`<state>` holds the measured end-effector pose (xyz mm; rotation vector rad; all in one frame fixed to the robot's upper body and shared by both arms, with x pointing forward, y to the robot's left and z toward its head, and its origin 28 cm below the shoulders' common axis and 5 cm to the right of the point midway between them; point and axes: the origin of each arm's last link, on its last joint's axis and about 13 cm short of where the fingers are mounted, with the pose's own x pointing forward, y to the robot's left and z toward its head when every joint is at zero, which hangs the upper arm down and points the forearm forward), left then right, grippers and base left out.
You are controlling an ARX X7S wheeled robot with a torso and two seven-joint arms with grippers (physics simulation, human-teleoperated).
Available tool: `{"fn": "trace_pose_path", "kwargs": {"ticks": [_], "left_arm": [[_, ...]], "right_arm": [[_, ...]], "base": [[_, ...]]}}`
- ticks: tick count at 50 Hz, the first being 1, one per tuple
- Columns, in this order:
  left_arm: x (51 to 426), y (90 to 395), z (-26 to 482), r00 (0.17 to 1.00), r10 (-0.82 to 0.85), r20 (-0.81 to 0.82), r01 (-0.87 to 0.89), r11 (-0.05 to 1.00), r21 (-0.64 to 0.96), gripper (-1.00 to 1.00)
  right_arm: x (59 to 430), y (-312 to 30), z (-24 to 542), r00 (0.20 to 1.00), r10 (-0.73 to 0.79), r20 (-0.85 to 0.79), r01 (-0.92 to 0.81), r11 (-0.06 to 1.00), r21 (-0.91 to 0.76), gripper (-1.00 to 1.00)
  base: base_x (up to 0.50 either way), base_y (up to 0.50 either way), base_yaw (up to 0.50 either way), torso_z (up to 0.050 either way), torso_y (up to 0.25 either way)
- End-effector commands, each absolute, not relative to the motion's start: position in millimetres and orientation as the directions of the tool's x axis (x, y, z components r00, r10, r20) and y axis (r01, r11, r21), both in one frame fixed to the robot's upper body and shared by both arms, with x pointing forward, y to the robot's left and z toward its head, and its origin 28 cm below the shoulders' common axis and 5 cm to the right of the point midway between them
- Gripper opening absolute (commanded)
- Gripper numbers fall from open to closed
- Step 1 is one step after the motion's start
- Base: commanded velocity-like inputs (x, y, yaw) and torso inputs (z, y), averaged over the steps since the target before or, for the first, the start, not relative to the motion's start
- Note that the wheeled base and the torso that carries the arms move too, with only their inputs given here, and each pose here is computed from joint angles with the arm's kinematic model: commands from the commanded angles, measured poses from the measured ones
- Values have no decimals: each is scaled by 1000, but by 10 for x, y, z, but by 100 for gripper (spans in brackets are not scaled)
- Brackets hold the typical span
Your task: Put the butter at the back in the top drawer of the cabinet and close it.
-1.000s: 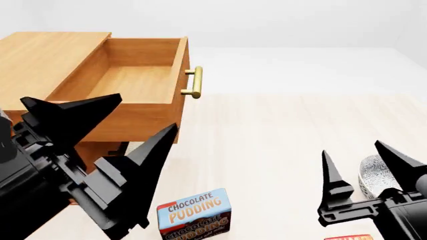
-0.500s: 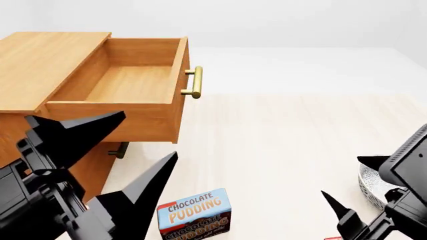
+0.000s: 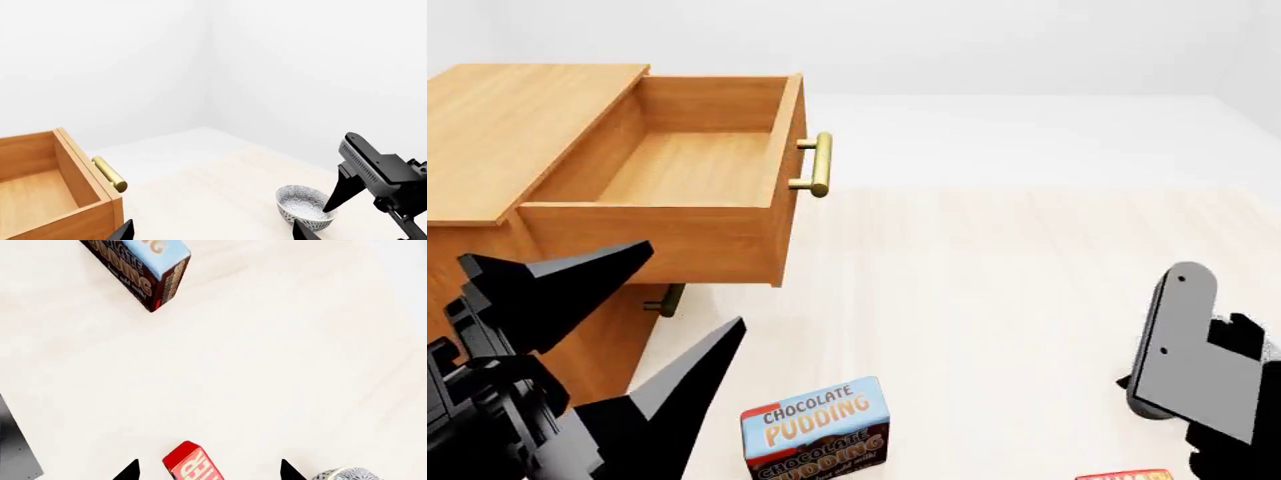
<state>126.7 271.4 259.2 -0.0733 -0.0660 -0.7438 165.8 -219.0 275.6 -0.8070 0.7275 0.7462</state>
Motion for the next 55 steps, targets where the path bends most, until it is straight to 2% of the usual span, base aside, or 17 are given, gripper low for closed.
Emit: {"fn": "trace_pose_path", "kwargs": {"ticks": [1, 8, 19, 37, 55], "left_arm": [[1257, 2736, 2567, 731, -677, 86, 682, 730, -57, 100], [1269, 2741, 2558, 731, -677, 84, 682, 729, -66, 100], [1298, 2732, 2541, 731, -677, 82, 682, 727, -80, 100], [1313, 2728, 2519, 730, -680, 76, 684, 725, -86, 100], [1353, 2724, 2488, 728, -683, 66, 686, 722, -96, 100]], "right_arm": [[1744, -2143, 3200, 450, 161, -879, -856, 360, -372, 100], [1819, -2101, 3186, 374, 121, -920, -890, 326, -319, 100], [1852, -2080, 3115, 313, 68, -947, -910, 306, -279, 100], [1983, -2141, 2947, 301, -50, -952, -894, 333, -300, 100], [2107, -2181, 2716, 279, -92, -956, -895, 336, -293, 100]], "base": [[0, 0, 0, 0, 0], [0, 0, 0, 0, 0], [0, 0, 0, 0, 0], [0, 0, 0, 0, 0], [0, 0, 0, 0, 0]]}}
